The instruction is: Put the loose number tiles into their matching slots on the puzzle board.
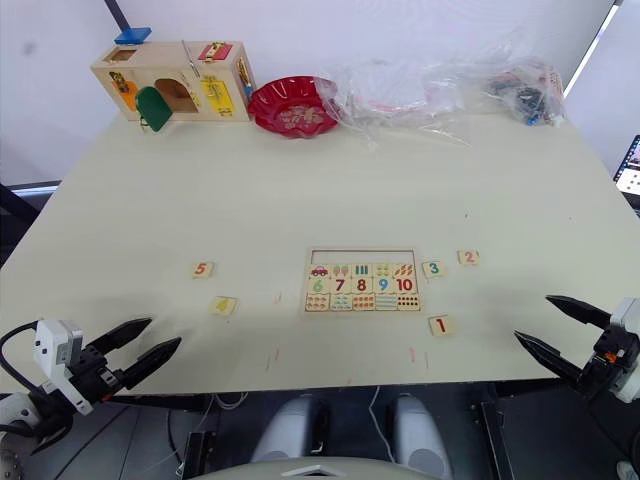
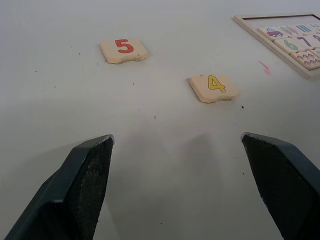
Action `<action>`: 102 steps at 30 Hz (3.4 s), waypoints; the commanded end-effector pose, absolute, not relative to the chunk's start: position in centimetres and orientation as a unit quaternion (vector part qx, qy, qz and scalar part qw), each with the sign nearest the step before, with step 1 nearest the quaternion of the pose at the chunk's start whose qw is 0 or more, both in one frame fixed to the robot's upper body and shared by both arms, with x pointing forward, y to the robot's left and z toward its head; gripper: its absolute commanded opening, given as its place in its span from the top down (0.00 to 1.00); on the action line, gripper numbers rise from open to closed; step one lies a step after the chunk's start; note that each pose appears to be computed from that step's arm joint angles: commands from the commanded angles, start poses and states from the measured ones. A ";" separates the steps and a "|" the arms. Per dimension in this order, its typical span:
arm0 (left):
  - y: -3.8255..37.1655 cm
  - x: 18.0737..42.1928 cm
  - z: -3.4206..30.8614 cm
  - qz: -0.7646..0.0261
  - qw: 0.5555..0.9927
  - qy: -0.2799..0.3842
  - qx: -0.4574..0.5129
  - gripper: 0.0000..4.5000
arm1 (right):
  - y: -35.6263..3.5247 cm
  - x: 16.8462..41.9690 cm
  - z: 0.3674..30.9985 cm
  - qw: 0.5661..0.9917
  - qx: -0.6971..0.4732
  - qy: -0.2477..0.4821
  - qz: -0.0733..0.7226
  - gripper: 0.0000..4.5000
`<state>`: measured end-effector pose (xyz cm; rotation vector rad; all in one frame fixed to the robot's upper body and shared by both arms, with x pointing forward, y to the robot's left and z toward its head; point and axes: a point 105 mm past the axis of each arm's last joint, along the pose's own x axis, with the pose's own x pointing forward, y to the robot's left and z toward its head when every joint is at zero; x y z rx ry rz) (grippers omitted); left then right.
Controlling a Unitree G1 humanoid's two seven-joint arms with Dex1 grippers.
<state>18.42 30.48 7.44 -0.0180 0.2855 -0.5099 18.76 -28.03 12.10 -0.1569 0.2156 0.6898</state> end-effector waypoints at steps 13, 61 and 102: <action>26.3 20.3 13.2 -0.472 0.881 0.014 0.019 0.03 | -23.5 20.4 14.7 0.886 -0.120 0.099 0.436 0.00; 28.6 19.3 12.6 -0.567 0.821 0.023 0.061 0.00 | -19.2 25.2 8.6 0.690 -0.285 0.206 0.632 0.13; 28.5 19.4 12.6 -0.567 0.821 0.021 0.066 0.00 | -18.5 26.0 9.9 0.686 -0.331 0.174 0.624 0.81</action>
